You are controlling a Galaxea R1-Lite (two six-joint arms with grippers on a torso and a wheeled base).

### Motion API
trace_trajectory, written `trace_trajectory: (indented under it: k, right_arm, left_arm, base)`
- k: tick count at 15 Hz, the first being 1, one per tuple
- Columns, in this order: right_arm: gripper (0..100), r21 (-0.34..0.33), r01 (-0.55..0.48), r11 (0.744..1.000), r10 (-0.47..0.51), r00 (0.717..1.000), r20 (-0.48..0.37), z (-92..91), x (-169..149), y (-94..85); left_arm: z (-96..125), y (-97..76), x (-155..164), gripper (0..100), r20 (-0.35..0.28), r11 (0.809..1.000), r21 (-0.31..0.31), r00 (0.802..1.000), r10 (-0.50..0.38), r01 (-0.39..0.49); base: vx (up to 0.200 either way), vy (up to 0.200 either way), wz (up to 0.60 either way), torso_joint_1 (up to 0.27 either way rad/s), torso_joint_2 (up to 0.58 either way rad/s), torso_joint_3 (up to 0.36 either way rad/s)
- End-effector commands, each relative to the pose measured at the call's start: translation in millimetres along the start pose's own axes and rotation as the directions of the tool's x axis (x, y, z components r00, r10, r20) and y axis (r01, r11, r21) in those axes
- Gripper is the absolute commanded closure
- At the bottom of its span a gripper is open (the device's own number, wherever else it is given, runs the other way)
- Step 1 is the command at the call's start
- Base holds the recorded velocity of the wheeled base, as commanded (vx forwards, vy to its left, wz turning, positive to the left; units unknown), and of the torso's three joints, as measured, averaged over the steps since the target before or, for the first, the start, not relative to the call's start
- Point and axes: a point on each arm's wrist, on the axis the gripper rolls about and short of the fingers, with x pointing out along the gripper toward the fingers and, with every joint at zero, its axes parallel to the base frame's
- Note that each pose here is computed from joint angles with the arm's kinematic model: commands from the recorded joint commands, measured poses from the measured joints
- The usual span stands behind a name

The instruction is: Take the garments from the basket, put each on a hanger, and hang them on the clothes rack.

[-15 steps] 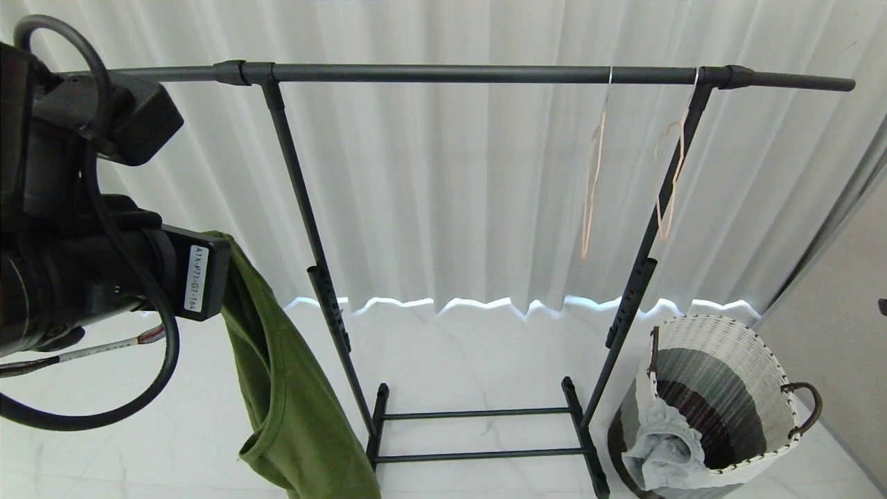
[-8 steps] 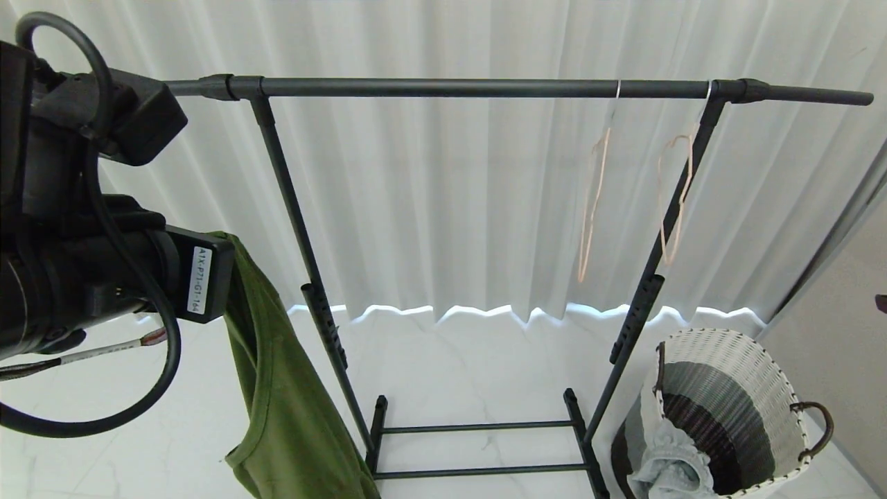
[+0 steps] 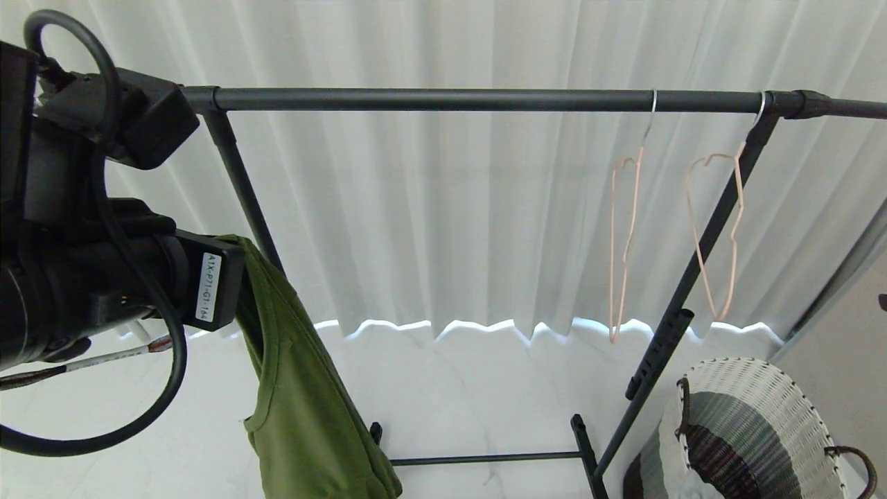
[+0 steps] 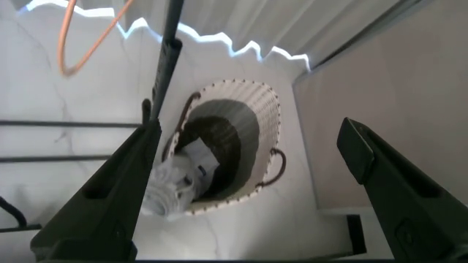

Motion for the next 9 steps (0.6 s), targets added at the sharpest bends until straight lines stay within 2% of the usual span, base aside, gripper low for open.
trace_trajectory:
  k: [1,3,6,9]
  right_arm:
    - [0,-0.001,-0.001,1.000,0.001,1.000,-0.001,-0.1,1,0.3]
    - [0,-0.002,-0.001,1.000,0.001,1.000,-0.003,-0.3,1,0.4]
    - [0,0.008,-0.014,1.000,0.014,1.000,0.001,-0.9,3,1.8]
    - [0,0.060,-0.105,0.993,0.101,0.993,0.067,-0.9,17,10.2]
  left_arm:
    - [0,-0.4,0,100,-0.001,1.000,0.002,1.000,0.000,0.000]
    - [-1,-0.5,1,100,-0.002,1.000,0.001,1.000,0.000,0.000]
    - [-2,-1.1,1,100,-0.007,1.000,0.005,1.000,-0.002,0.002]
    - [-13,-1.3,-2,100,-0.026,1.000,0.021,1.000,-0.008,0.008]
  base:
    - [0.200,0.000,0.00,-0.002,0.00,0.002]
    - [0.200,0.000,0.00,0.005,0.00,0.000]
    - [0.000,0.000,0.00,0.000,0.00,0.000]
    - [0.000,0.000,0.00,0.000,0.00,0.000]
